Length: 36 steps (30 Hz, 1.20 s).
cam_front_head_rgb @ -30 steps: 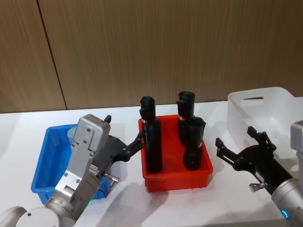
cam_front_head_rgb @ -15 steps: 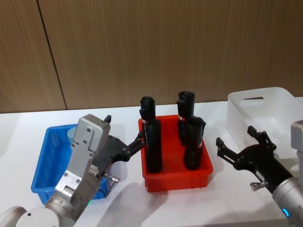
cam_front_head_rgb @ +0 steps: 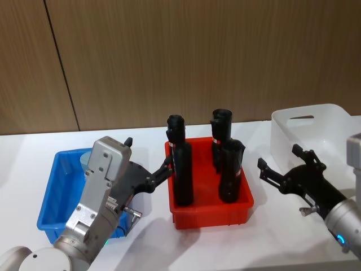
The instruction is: Pick the cotton swabs from the blue box and place them into the white box.
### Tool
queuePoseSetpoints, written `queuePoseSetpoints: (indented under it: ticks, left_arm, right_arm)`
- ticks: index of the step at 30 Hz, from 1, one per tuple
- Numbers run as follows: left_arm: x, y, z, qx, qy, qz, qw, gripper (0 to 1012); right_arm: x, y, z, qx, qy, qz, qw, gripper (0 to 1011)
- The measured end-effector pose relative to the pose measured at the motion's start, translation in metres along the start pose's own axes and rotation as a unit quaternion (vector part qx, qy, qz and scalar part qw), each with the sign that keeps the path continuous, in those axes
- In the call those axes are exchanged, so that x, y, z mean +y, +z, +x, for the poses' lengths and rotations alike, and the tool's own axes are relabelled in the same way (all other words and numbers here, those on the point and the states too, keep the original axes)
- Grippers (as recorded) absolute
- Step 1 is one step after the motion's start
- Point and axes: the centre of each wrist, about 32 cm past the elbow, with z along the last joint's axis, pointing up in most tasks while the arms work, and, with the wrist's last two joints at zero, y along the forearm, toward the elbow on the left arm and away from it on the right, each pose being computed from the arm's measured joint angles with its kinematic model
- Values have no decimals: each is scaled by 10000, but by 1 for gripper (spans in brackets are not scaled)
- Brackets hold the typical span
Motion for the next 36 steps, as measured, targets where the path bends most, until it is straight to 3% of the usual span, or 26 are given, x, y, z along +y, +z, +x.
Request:
queuePoseSetpoints:
  ticks: [15, 25, 36]
  left_arm:
    - [0, 0, 0, 0, 0, 0, 10000, 1000]
    - [0, 0, 0, 0, 0, 0, 10000, 1000]
    - [0, 0, 0, 0, 1, 0, 10000, 1000]
  right_arm:
    - [470, -162, 445, 89, 614, -156, 9980, 1001]
    - [691, -258, 607, 87, 988, -310, 9946, 1001]
    - [891, -328, 692, 92, 1425, -453, 9887, 1001]
